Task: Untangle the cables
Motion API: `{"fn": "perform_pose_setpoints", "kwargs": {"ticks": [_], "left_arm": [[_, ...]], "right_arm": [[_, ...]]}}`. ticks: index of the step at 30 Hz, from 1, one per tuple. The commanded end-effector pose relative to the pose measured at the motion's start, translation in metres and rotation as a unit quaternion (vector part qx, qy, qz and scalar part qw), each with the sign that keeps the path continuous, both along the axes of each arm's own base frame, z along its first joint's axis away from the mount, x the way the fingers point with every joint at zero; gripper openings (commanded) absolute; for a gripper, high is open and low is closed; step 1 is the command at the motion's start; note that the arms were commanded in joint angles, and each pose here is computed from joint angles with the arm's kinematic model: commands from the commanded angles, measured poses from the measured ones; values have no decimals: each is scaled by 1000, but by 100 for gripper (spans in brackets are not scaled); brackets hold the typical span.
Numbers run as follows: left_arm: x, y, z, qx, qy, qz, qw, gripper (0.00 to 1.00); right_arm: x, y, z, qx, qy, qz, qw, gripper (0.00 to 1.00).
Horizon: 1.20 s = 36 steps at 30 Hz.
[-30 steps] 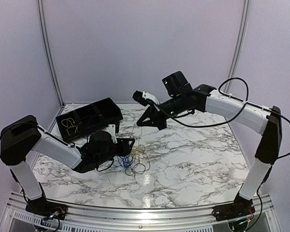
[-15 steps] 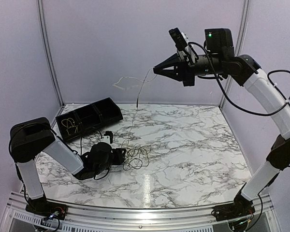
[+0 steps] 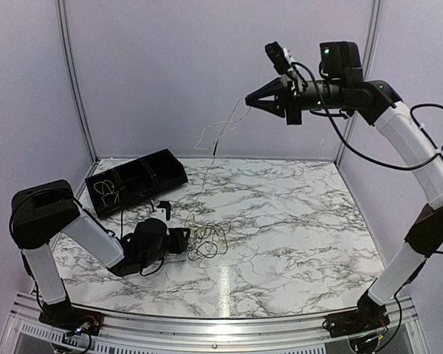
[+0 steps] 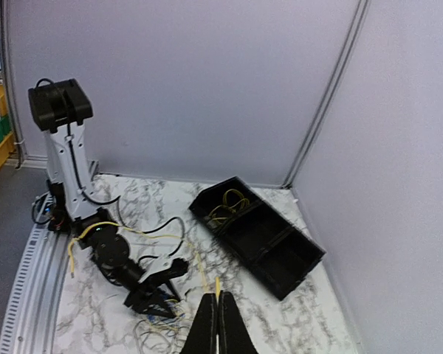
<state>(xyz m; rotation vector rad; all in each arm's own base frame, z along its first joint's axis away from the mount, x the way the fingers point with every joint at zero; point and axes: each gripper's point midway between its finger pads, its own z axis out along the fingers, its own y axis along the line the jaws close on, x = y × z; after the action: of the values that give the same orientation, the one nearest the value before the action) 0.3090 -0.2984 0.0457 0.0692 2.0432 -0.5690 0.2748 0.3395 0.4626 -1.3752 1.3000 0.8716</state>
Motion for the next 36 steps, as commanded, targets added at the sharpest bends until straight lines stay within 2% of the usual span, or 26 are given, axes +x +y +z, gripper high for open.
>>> {"fn": "perform_pose_setpoints", "kwargs": {"ticks": [1,7,16,22,26,33,36], "left_arm": [[-5,2,-4,4,2,-8,1000,51],[-7,2,-18,24,13,-16,1000,51],[-7,-1,-27,30,22,-26,999,51],[-11,2,-7,25,3,-36,999,52],[-27,-10,37,13,-40,-113,993,59],[-34,-5,94,46,-97,-146,983,65],[-45,-27,106,50,-110,-215,969,68]], "right_arm": [[8,-40,79,50,-119,-51,990,0],[2,-77,134,100,-161,-60,980,0],[10,-85,124,95,-143,-66,983,0],[25,-80,80,68,-100,-72,990,0],[33,-79,49,50,-69,-80,993,0],[38,-91,-27,-1,2,-105,994,0],[42,-99,-57,-17,25,-125,992,0]]}}
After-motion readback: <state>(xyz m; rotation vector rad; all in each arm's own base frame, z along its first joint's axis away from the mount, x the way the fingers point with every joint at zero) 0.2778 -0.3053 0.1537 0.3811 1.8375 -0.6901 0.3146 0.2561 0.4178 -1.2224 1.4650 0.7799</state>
